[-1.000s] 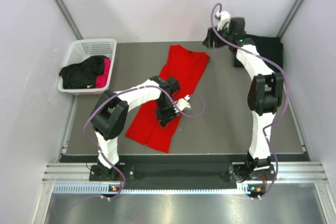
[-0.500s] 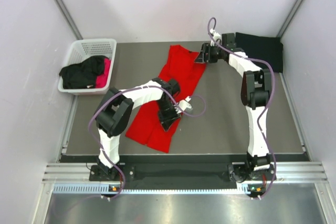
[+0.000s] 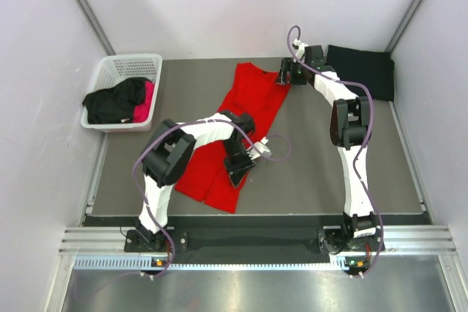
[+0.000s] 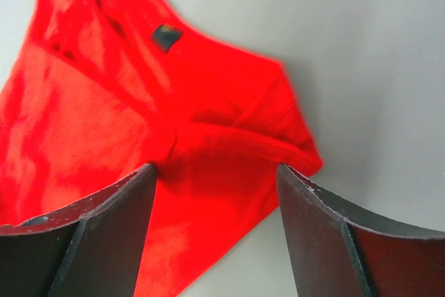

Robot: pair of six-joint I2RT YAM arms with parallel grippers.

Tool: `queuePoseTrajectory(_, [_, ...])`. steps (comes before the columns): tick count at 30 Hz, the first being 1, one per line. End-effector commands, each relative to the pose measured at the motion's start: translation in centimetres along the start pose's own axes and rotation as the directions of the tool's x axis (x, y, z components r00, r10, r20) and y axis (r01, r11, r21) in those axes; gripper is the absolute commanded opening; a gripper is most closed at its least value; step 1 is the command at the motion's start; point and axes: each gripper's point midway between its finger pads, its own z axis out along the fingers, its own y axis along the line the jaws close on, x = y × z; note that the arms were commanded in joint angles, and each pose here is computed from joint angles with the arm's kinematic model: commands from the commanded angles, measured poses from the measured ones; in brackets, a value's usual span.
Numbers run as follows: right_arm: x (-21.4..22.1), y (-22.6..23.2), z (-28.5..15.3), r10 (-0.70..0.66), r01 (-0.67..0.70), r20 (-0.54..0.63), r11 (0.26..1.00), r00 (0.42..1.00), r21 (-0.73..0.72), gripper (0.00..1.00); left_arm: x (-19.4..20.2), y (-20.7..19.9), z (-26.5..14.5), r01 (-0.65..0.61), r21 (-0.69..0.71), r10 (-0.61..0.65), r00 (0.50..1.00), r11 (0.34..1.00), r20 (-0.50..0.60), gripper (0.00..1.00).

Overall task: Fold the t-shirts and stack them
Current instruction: Fold the tshirt

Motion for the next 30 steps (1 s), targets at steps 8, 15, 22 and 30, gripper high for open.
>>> queuePoseTrajectory(8, [-3.8,-2.5,0.9,-0.040,0.027,0.117,0.994,0.992,0.109,0.71,-5.7,-0.5,2.5,-0.087,0.063,0.084,0.995,0.994,0.048,0.31])
queuePoseTrajectory(15, [-10.1,-0.8,-4.9,-0.133,0.099,0.243,0.984,0.961,0.146,0.73,-11.3,-3.4,-7.8,-0.210,-0.113,0.231,0.945,0.971,0.233,0.33])
queuePoseTrajectory(22, [-10.8,3.8,-14.0,-0.023,-0.005,0.277,0.995,0.961,0.101,0.73,-10.9,-3.2,-17.6,-0.116,-0.325,0.238,0.899,0.939,0.368,0.40])
queuePoseTrajectory(30, [9.4,11.0,-18.1,0.332,-0.342,-0.114,0.937,0.936,-0.074,0.69,-1.0,4.6,-22.4,0.451,-0.195,-0.246,0.744,0.871,0.622,0.52])
